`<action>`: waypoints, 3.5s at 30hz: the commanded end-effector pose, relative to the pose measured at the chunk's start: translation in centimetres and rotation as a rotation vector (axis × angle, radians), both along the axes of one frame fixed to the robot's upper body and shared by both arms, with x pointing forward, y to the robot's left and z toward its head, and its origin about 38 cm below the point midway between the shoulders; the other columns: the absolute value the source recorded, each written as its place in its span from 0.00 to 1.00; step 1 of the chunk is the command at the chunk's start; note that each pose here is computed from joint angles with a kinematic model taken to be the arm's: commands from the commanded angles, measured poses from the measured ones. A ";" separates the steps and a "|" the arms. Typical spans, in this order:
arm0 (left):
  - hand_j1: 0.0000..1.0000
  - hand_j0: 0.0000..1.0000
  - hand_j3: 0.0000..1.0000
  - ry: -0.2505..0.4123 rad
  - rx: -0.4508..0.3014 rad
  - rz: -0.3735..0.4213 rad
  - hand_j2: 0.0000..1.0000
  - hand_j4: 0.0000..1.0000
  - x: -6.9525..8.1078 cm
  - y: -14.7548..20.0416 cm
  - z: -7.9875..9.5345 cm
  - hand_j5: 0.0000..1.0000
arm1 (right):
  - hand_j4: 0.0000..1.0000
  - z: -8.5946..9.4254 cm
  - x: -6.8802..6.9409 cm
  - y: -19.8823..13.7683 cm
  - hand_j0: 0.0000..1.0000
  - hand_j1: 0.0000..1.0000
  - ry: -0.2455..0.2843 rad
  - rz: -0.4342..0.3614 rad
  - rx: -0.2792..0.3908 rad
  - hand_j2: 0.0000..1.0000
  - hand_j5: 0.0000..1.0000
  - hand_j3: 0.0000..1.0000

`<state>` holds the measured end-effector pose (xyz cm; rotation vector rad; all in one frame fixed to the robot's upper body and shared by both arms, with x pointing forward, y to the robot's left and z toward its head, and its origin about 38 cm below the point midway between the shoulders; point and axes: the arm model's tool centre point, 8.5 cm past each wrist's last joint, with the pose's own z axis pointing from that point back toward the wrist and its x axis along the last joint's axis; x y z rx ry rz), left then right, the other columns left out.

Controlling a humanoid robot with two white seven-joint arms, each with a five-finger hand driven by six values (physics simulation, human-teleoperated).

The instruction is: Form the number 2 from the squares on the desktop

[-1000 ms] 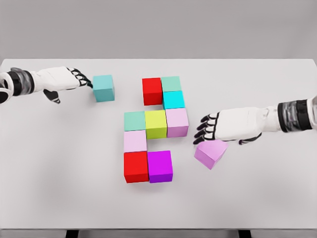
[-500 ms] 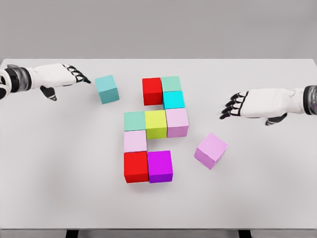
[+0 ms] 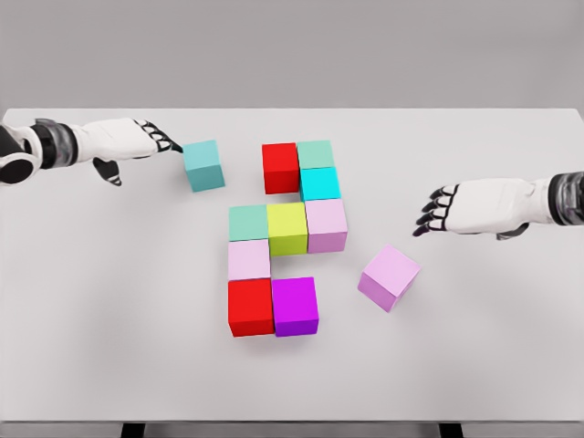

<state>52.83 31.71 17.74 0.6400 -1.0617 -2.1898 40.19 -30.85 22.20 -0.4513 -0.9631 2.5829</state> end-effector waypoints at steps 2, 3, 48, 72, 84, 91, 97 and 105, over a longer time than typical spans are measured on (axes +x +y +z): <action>1.00 1.00 1.00 0.002 -0.010 -0.007 1.00 1.00 0.1 -0.7 -0.1 1.00 | 1.00 -0.3 0.2 -0.5 1.00 1.00 0.007 -0.019 -0.006 1.00 1.00 1.00; 1.00 1.00 1.00 0.000 -0.010 -0.008 1.00 1.00 0.1 -0.7 0.0 1.00 | 1.00 -0.5 0.3 -0.5 1.00 1.00 0.011 -0.019 -0.009 1.00 1.00 1.00; 1.00 1.00 1.00 0.017 -0.013 -0.054 1.00 1.00 -0.2 -2.6 -0.5 1.00 | 1.00 -2.9 -4.0 2.7 1.00 1.00 0.115 0.178 -0.126 1.00 1.00 1.00; 1.00 1.00 1.00 0.006 0.055 -0.161 1.00 1.00 -3.8 -1.7 0.2 1.00 | 1.00 -2.4 -4.2 1.2 1.00 1.00 0.111 0.144 -0.138 1.00 1.00 1.00; 1.00 1.00 1.00 0.009 0.036 -0.194 1.00 1.00 -3.7 -3.7 -0.2 1.00 | 1.00 -1.1 -3.7 1.9 1.00 1.00 0.080 0.150 -0.105 1.00 1.00 1.00; 1.00 1.00 1.00 0.010 0.042 -0.183 1.00 1.00 -3.5 -3.3 -0.3 1.00 | 1.00 -1.1 -4.0 2.6 1.00 1.00 0.128 0.147 -0.036 1.00 1.00 1.00; 1.00 1.00 1.00 0.019 0.053 -0.116 1.00 1.00 -2.5 -1.5 -0.3 1.00 | 1.00 -0.9 -4.3 2.9 1.00 1.00 0.173 0.137 0.023 1.00 1.00 1.00; 1.00 1.00 1.00 0.021 0.040 -0.082 1.00 1.00 -1.1 -1.8 -0.3 1.00 | 1.00 -0.9 -4.6 2.9 1.00 1.00 0.213 0.121 0.069 1.00 1.00 1.00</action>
